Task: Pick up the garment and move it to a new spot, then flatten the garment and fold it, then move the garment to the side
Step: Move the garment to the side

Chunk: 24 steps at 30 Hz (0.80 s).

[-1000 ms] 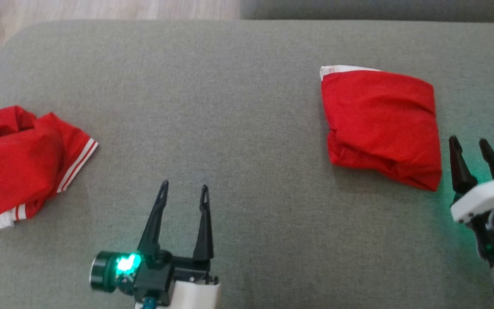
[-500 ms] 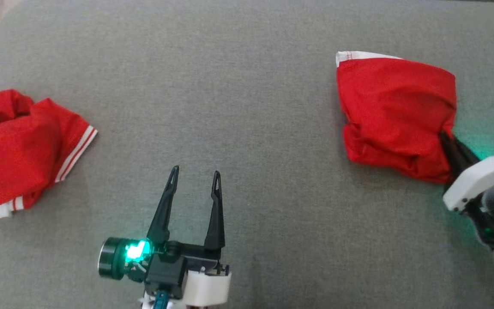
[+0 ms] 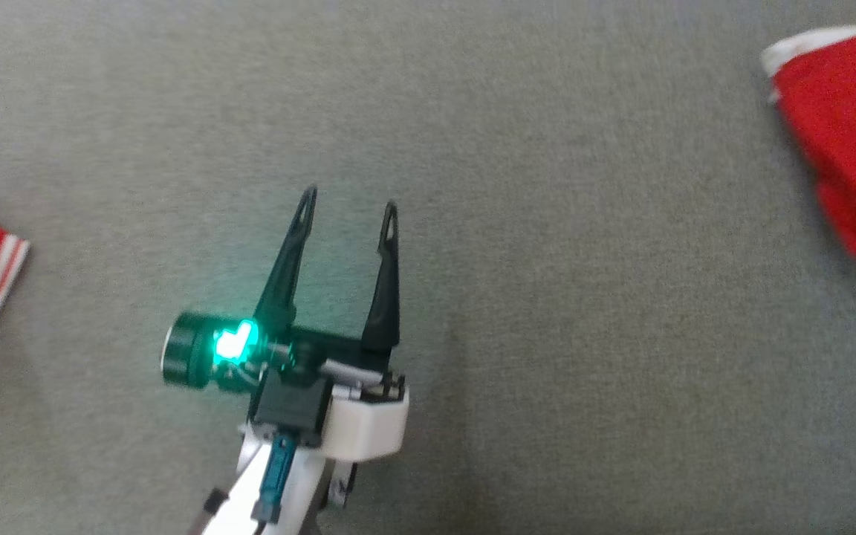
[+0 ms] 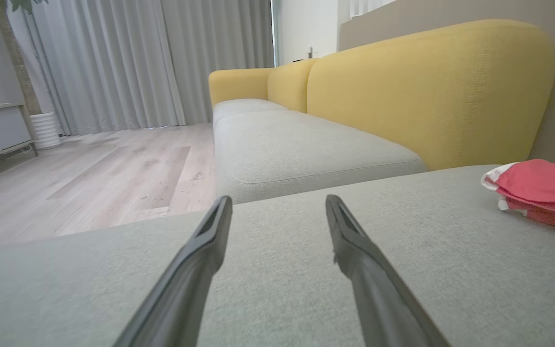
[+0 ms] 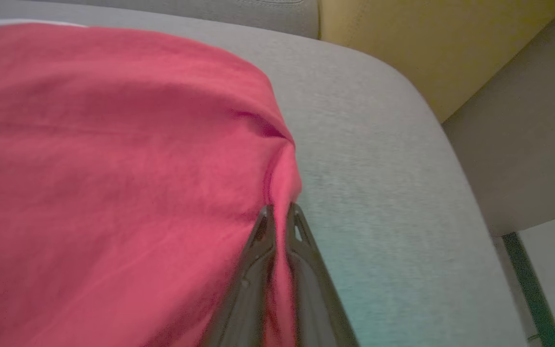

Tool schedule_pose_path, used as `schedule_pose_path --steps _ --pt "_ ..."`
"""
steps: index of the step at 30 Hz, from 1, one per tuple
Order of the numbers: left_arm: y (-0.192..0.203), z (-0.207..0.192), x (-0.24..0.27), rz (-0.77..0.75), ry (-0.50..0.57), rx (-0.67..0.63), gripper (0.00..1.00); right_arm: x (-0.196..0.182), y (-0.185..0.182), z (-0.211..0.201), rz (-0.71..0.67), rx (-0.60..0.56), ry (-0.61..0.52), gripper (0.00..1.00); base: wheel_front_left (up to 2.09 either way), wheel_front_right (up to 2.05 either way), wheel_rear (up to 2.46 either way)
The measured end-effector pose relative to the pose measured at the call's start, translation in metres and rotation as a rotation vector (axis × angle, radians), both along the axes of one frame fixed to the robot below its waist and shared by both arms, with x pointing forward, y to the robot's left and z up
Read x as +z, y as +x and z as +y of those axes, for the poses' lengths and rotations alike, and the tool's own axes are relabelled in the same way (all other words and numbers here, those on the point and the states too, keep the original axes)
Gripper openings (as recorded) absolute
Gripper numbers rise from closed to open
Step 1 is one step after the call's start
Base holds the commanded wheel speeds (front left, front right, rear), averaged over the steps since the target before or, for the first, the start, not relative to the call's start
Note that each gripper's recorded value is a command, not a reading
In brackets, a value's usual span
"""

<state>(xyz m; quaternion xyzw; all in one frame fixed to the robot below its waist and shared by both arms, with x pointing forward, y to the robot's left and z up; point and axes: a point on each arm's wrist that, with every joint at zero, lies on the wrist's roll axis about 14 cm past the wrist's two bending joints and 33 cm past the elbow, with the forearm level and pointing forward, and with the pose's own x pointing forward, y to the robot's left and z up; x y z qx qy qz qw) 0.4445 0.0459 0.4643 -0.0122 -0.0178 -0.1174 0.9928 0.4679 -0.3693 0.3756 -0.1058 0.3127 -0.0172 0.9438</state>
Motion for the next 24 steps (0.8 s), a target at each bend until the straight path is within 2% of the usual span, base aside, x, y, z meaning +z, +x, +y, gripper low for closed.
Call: schedule_pose_path --steps 5,10,11,12,13,14,19,24 --pt "0.023 -0.020 -0.015 0.001 -0.015 -0.058 1.00 0.001 -0.004 -0.051 0.028 -0.072 -0.121 0.00 0.00 0.00 0.00" --pt "0.030 -0.033 -0.033 0.035 -0.031 -0.091 1.00 0.006 -0.003 -0.079 0.025 -0.099 -0.226 0.00 0.00 0.00 0.00" --pt "0.030 -0.035 -0.035 0.039 -0.033 -0.097 1.00 0.010 -0.002 -0.085 0.012 -0.104 -0.247 0.11 0.00 0.00 0.00" --pt "0.029 -0.037 -0.036 0.041 -0.035 -0.102 1.00 0.013 -0.001 -0.090 0.004 -0.107 -0.269 0.31 0.00 0.00 0.00" --pt "0.029 -0.037 -0.036 0.041 -0.035 -0.102 1.00 0.013 -0.001 -0.090 0.004 -0.107 -0.269 0.84 0.00 0.00 0.00" --pt "0.029 -0.038 -0.036 0.043 -0.034 -0.106 1.00 0.017 -0.001 -0.095 -0.008 -0.118 -0.284 1.00 0.00 0.00 0.00" --pt "0.025 -0.036 -0.030 0.043 -0.040 -0.103 1.00 0.036 0.011 -0.093 -0.122 -0.111 -0.336 1.00 0.00 0.00 0.00" --pt "0.015 -0.027 -0.011 0.023 -0.047 -0.078 1.00 0.027 0.010 -0.049 -0.192 -0.109 -0.219 1.00 0.00 0.00 0.00"
